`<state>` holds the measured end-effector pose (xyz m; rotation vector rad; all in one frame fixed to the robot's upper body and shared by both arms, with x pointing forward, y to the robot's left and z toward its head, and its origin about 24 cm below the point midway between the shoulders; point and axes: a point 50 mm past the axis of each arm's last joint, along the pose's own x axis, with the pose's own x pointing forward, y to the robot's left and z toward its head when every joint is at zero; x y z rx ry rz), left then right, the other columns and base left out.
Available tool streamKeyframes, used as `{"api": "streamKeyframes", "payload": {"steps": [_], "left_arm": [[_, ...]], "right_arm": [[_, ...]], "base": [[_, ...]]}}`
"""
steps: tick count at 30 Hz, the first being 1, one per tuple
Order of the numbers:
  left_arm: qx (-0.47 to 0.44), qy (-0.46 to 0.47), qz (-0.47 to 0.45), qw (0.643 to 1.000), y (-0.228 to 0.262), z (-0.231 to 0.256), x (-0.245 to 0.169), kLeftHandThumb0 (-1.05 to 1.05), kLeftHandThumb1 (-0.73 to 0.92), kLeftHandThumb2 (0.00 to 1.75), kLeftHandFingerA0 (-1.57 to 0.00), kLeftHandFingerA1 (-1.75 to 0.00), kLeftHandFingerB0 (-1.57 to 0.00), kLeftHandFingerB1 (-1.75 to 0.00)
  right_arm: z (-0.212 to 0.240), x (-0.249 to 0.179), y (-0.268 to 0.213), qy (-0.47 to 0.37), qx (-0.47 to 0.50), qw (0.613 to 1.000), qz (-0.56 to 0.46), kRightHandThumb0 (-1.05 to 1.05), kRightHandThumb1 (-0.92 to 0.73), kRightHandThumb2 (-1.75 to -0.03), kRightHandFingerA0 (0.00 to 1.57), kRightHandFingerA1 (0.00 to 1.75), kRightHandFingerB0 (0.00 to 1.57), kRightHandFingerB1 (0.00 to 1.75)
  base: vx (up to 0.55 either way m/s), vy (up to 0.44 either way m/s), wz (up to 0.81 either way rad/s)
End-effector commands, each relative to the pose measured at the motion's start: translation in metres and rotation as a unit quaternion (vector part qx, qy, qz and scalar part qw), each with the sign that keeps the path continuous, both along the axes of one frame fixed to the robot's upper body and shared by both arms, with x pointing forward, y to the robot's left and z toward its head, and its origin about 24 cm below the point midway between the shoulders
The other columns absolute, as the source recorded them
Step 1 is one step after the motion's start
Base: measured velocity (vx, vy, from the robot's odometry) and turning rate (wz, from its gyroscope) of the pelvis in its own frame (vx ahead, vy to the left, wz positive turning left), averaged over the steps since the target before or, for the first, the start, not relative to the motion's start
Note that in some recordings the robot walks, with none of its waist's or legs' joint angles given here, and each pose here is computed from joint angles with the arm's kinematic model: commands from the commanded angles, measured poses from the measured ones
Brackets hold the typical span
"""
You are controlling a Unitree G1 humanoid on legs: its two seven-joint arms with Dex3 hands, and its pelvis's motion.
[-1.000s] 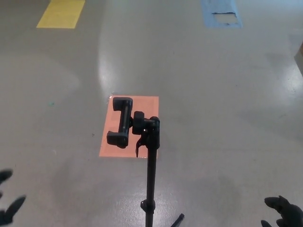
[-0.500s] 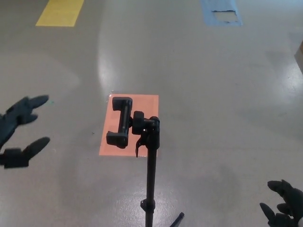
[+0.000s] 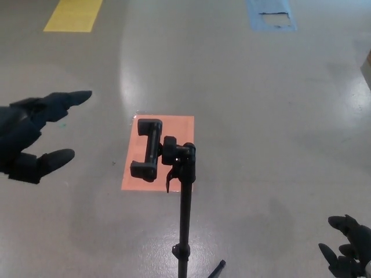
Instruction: The robot uses its left hand to grab the top of a phone stand kept on the floor and tilt it upwards to adjust its angle
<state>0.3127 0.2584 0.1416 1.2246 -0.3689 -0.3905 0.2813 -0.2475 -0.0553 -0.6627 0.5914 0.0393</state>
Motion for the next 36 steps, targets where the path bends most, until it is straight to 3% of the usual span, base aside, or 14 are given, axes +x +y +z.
{"api": "streamKeyframes", "payload": {"steps": [1, 2, 3, 4, 5, 9, 12, 24, 27, 28, 32, 33, 35, 36], "left_arm": [[0.128, -0.059, -0.046, 0.989, -0.01, 0.02, 0.001, -0.84, 0.71, 1.06, -0.12, -0.4, 0.0, -0.21], [0.139, -0.065, -0.05, 0.987, -0.011, 0.021, 0.001, -0.84, 0.71, 1.06, -0.12, -0.4, 0.0, -0.21], [0.14, -0.068, -0.054, 0.986, -0.013, 0.023, 0.001, -0.85, 0.83, 0.66, -0.18, -0.28, 0.0, -0.21], [0.14, -0.071, -0.058, 0.986, -0.014, 0.024, 0.001, -0.85, 0.83, 0.66, -0.18, -0.28, 0.0, -0.21], [0.147, -0.075, -0.062, 0.984, -0.016, 0.027, 0.002, -0.92, 0.7, 1.04, -0.15, -0.34, 0.0, -0.16], [0.161, -0.084, -0.07, 0.981, -0.019, 0.031, 0.004, -0.96, 0.71, 1.05, -0.16, -0.33, 0.0, -0.15], [0.163, -0.088, -0.076, 0.98, -0.023, 0.034, 0.006, -1.0, 0.68, 1.01, -0.16, -0.32, -0.01, -0.1], [0.175, -0.111, -0.115, 0.972, -0.043, 0.043, 0.006, -0.82, 0.5, 0.86, -0.11, -0.37, -0.02, -0.23], [0.177, -0.113, -0.116, 0.971, -0.045, 0.043, 0.005, -0.76, 0.47, 0.82, -0.11, -0.36, -0.03, -0.23], [0.189, -0.119, -0.12, 0.967, -0.048, 0.041, 0.004, -0.46, 0.45, 0.56, -0.12, -0.26, 0.0, -0.24], [0.21, -0.12, -0.127, 0.962, -0.052, 0.037, 0.002, -0.25, 0.44, 0.59, -0.1, -0.29, -0.05, -0.22], [0.214, -0.117, -0.13, 0.961, -0.053, 0.035, 0.001, -0.21, 0.45, 0.59, -0.1, -0.29, -0.06, -0.23], [0.215, -0.118, -0.131, 0.961, -0.053, 0.034, 0.001, -0.21, 0.45, 0.59, -0.1, -0.29, -0.06, -0.23], [0.217, -0.119, -0.133, 0.96, -0.054, 0.033, 0.001, -0.2, 0.44, 0.59, -0.1, -0.29, -0.05, -0.23]], "right_arm": [[0.007, 0.005, -0.008, 0.001, -0.005, 1.0, -0.006, -0.47, -0.83, -0.66, 0.21, 0.33, 0.11, 0.27], [0.007, 0.006, -0.008, 0.001, -0.005, 1.0, -0.006, -0.47, -0.83, -0.66, 0.21, 0.33, 0.11, 0.27], [0.008, 0.006, -0.008, 0.001, -0.005, 1.0, -0.005, -0.53, -0.72, -0.81, 0.15, 0.4, 0.09, 0.35], [0.008, 0.006, -0.008, 0.002, -0.005, 1.0, -0.004, -0.53, -0.72, -0.81, 0.15, 0.4, 0.09, 0.35], [0.008, 0.007, -0.008, 0.002, -0.004, 1.0, -0.003, -0.53, -0.72, -0.81, 0.16, 0.4, 0.09, 0.35], [0.009, 0.008, -0.007, 0.003, -0.004, 1.0, -0.003, -0.53, -0.71, -0.82, 0.17, 0.41, 0.08, 0.35], [0.009, 0.008, -0.007, 0.005, -0.009, 1.0, 0.0, -0.46, -0.83, -0.66, 0.23, 0.34, 0.12, 0.27], [0.012, 0.012, -0.008, 0.008, -0.011, 1.0, 0.005, -0.52, -0.74, -0.78, 0.18, 0.38, 0.12, 0.35], [0.012, 0.012, -0.007, 0.009, -0.011, 1.0, 0.005, -0.47, -0.83, -0.65, 0.22, 0.33, 0.13, 0.28], [0.012, 0.012, -0.007, 0.011, -0.01, 1.0, 0.006, -0.52, -0.74, -0.78, 0.18, 0.38, 0.12, 0.35], [0.01, 0.011, -0.006, 0.013, -0.007, 1.0, 0.008, -0.46, -0.83, -0.65, 0.23, 0.33, 0.14, 0.28], [0.01, 0.011, -0.006, 0.014, -0.007, 1.0, 0.009, -0.26, -0.63, -1.11, 0.07, 0.5, 0.06, 0.5], [0.01, 0.011, -0.006, 0.013, -0.008, 1.0, 0.009, -0.26, -0.63, -1.11, 0.07, 0.5, 0.06, 0.5], [0.01, 0.011, -0.005, 0.014, -0.008, 1.0, 0.01, -0.46, -0.83, -0.65, 0.22, 0.33, 0.16, 0.29]], "base": [[0.0, 0.0, 0.0], [0.0, 0.0, 0.0], [0.0, 0.0, 0.0], [0.0, 0.0, 0.0], [0.0, 0.0, 0.0], [0.0, 0.0, 0.0], [0.0, 0.0, 0.0], [0.0, 0.0, 0.0], [0.0, 0.0, 0.0], [0.0, 0.0, 0.0], [0.0, 0.0, 0.0], [0.0, 0.0, 0.0], [0.0, 0.0, 0.0], [0.0, 0.0, 0.0]]}}
